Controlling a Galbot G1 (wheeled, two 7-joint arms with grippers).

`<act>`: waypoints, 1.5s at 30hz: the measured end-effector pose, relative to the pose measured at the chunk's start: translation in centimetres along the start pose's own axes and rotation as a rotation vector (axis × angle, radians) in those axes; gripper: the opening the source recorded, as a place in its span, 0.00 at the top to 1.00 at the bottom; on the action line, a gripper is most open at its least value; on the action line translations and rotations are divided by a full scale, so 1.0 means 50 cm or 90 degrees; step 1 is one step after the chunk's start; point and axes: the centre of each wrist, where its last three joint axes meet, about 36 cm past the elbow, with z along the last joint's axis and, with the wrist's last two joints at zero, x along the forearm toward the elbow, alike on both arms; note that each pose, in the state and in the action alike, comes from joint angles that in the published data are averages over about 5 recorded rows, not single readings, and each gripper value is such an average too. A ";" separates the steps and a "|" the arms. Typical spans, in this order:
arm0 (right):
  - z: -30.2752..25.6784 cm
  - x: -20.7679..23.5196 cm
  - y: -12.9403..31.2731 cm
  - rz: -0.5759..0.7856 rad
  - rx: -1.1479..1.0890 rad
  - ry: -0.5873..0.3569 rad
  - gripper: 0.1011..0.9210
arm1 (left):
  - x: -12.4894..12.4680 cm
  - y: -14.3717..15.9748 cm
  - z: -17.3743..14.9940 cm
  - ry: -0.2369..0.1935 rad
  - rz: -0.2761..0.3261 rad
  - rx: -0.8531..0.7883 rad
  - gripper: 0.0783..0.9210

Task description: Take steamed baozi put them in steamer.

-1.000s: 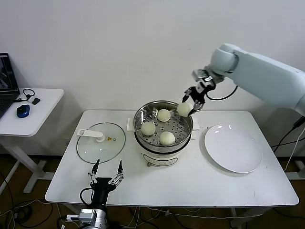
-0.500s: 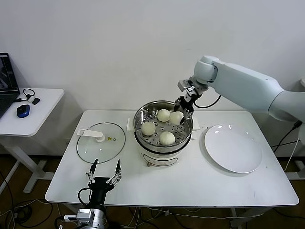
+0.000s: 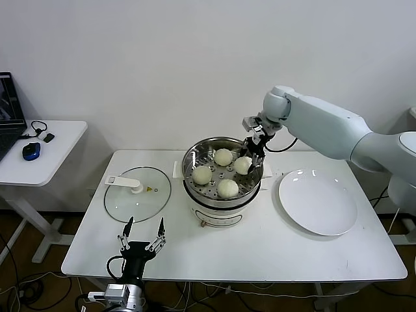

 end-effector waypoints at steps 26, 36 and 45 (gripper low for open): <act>-0.005 -0.029 -0.011 -0.001 0.000 0.005 0.27 | 0.000 0.001 0.000 0.000 -0.001 0.001 0.12; -0.010 -0.017 -0.013 -0.002 0.003 -0.004 0.12 | 0.000 0.001 0.000 -0.001 -0.002 0.001 0.12; -0.011 0.024 -0.008 0.005 0.004 -0.023 0.12 | -0.003 0.001 -0.005 -0.005 -0.001 0.002 0.12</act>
